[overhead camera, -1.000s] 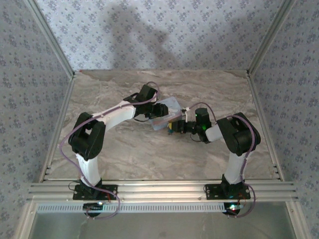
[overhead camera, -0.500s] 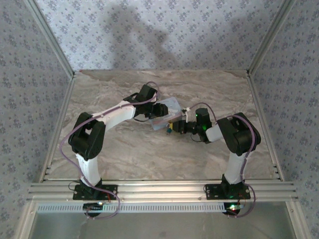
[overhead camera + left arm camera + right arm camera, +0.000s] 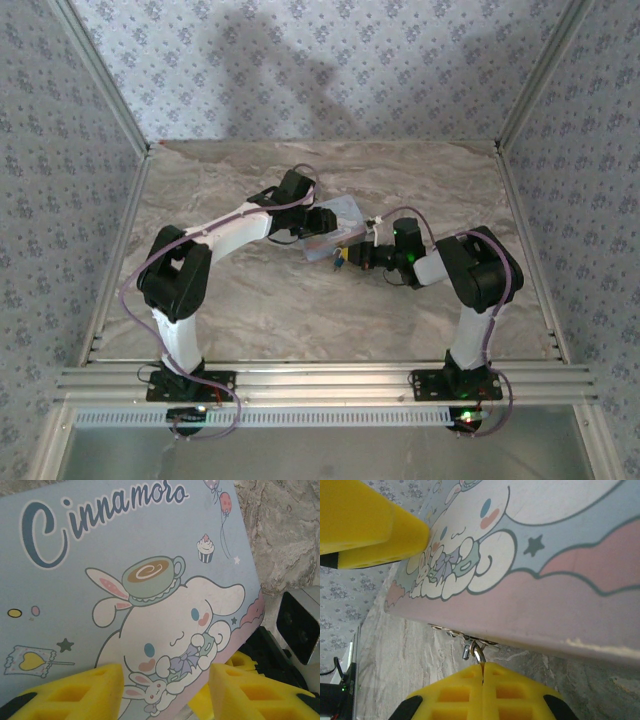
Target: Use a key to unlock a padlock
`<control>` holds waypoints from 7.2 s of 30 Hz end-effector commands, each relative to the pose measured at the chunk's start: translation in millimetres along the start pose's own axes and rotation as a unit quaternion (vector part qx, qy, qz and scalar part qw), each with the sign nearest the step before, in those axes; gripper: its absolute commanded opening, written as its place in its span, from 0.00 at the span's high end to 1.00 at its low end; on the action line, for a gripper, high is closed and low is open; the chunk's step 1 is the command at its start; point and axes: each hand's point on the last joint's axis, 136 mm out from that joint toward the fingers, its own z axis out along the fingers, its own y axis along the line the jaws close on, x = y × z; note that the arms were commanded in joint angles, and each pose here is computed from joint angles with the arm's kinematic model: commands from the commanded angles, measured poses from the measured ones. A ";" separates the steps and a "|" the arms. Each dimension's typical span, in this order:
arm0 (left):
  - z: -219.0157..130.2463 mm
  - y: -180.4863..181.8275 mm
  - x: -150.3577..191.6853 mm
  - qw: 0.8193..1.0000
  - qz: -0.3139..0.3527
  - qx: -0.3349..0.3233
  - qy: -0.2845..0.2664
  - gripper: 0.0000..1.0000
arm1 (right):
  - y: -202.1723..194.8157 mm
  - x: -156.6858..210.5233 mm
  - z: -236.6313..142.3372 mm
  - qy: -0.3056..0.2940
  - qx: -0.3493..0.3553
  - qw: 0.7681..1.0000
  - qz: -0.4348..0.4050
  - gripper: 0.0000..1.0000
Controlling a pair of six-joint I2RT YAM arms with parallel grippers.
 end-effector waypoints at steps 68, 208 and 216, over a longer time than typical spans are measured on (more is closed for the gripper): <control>8.7 34.4 25.7 0.999 -0.022 -0.038 0.016 0.51 | -12.6 19.6 11.5 -0.026 -0.022 0.998 0.059 0.71; -224.5 224.5 -8.3 0.843 0.148 -0.334 -0.396 0.02 | -96.2 -55.2 -266.7 -0.199 0.540 0.812 -0.091 0.00; -193.6 248.4 -14.6 0.855 0.164 -0.314 -0.378 0.02 | -95.2 -73.5 -243.9 -0.240 0.486 0.829 -0.139 0.00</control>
